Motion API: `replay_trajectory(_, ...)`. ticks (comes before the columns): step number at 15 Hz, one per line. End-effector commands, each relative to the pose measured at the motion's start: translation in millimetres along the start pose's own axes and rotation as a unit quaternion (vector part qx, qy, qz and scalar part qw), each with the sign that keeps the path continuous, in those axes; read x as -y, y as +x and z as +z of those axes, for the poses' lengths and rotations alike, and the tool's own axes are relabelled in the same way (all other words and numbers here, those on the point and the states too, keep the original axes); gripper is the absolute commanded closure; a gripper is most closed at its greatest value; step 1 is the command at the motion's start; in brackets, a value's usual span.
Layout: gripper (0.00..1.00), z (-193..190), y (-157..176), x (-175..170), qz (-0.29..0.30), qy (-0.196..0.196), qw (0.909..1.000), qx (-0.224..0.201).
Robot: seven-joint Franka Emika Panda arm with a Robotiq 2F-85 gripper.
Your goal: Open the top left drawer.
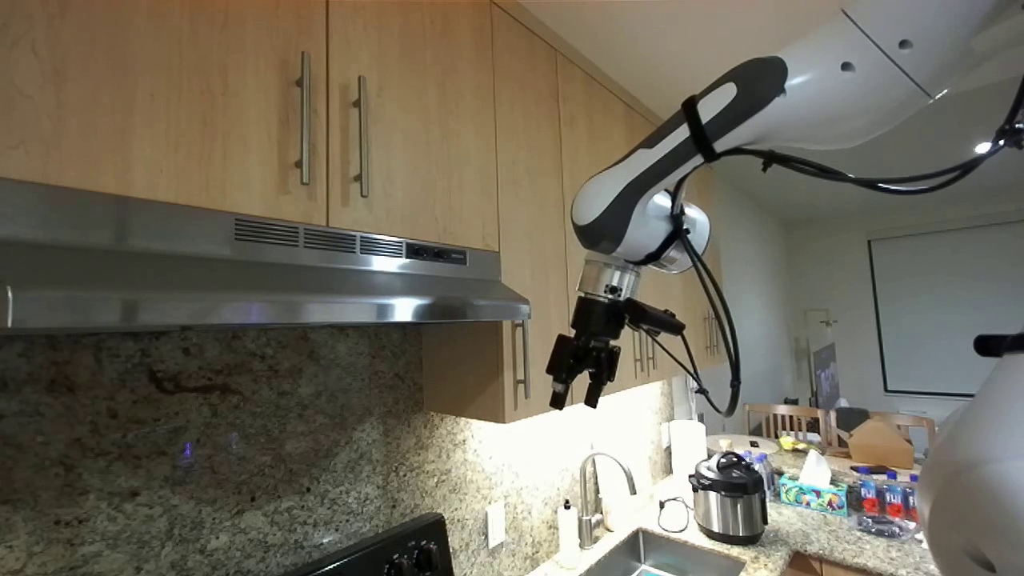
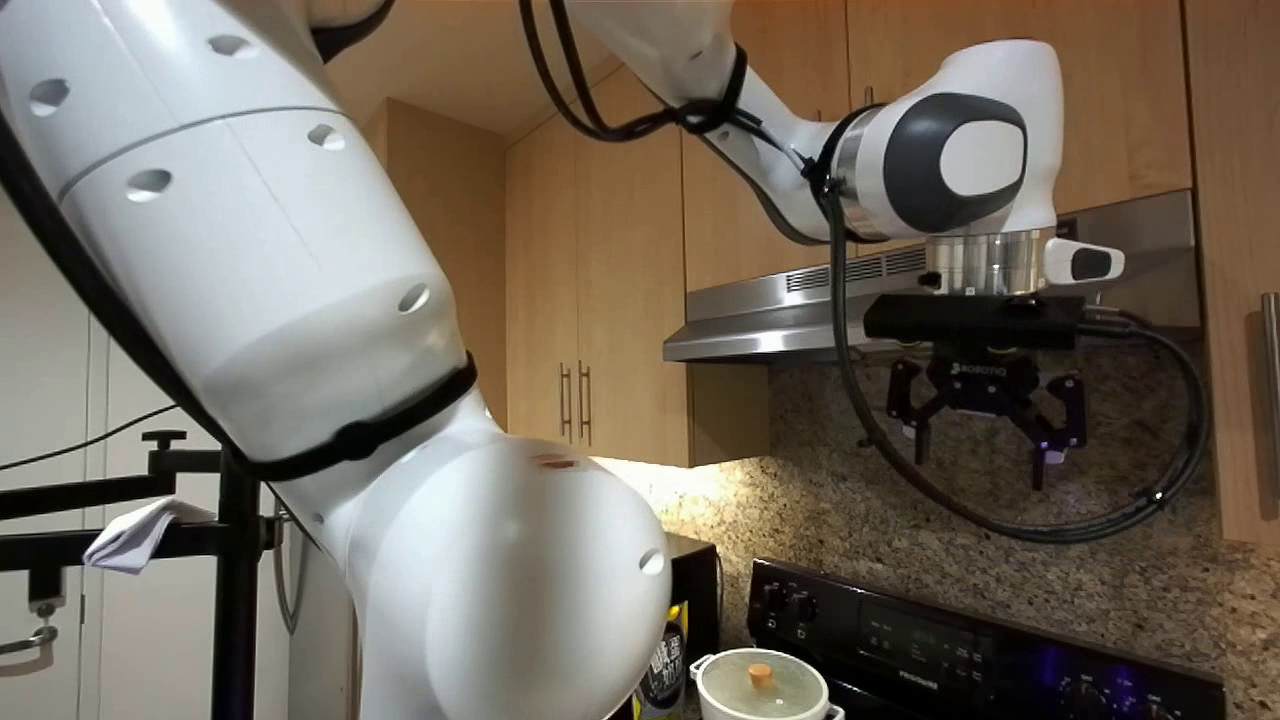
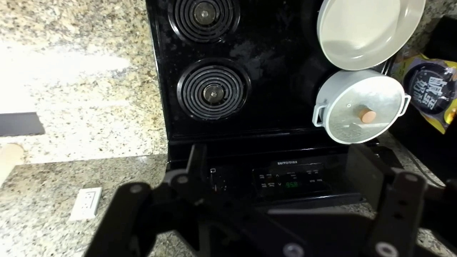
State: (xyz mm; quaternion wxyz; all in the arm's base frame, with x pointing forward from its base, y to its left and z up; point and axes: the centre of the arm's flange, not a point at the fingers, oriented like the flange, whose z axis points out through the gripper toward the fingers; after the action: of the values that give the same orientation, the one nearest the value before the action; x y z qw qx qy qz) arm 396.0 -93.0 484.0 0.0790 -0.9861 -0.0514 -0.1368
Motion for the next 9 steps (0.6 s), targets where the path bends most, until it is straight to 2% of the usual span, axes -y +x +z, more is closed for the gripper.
replay_trajectory(1, 0.00, -28.2, 5.0, 13.6, -0.024, -0.043, 0.9988, 0.009)
replay_trajectory(6, 0.00, -70.2, 12.1, 42.6, -0.057, -0.082, 0.9936, 0.052)
replay_trajectory(9, 0.00, -97.5, 21.2, 76.7, -0.046, -0.119, 0.9890, 0.076)
